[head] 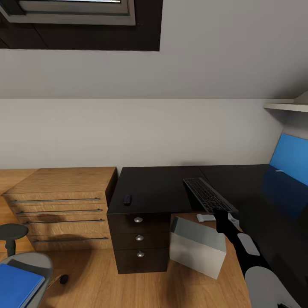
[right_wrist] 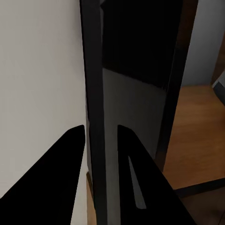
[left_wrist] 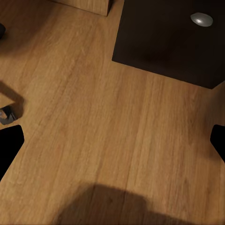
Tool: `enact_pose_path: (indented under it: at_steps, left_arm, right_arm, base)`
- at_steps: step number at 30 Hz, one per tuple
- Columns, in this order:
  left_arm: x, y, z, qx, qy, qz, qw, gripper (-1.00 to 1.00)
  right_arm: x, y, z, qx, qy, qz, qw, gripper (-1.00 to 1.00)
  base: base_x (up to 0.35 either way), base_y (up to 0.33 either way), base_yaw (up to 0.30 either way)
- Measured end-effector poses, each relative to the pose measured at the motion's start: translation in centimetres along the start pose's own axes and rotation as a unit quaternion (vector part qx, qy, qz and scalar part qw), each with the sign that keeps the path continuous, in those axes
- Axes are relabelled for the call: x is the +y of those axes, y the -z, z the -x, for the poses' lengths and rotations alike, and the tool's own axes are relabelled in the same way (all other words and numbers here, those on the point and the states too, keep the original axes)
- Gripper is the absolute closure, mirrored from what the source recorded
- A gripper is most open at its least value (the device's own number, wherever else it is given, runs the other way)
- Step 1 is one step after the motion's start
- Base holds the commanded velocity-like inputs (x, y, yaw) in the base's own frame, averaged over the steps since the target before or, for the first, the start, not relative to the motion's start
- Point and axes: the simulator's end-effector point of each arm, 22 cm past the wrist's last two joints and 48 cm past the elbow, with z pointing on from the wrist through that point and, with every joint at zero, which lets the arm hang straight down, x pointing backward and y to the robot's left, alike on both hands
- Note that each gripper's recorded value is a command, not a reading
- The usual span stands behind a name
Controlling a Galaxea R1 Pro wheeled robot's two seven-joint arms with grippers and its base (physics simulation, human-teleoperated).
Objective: In the bedroom, organize the workspace by keeping the computer under the desk, ensuring the monitor is on the desk, placing the keyboard on the desk next to the monitor, placing the mouse on the desk next to the keyboard, moving the folder from the swivel chair onto the desk next to the mouse, stacking the notebook on top of the folder with the pen on top of the notebook, and positioning the swivel chair next to the desk.
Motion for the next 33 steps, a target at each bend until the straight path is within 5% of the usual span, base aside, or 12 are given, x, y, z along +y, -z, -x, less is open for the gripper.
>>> enact_pose_path:
  at_steps: [11,33]
  left_arm:
    - [0.0,0.0,0.0,0.000,0.000,0.000,1.0000,-1.00]
    - [0.0,0.0,0.0,0.000,0.000,0.000,1.0000,-1.00]
  right_arm:
    - [-0.4,0.0,1.3,-0.040,0.007,-0.002,0.9992,1.00]
    - [-0.2,0.1,1.9,-0.049,0.008,-0.005,0.9987,1.00]
  base:
    - [0.000,0.000,0.000]
    - [-0.002,0.050,0.000]
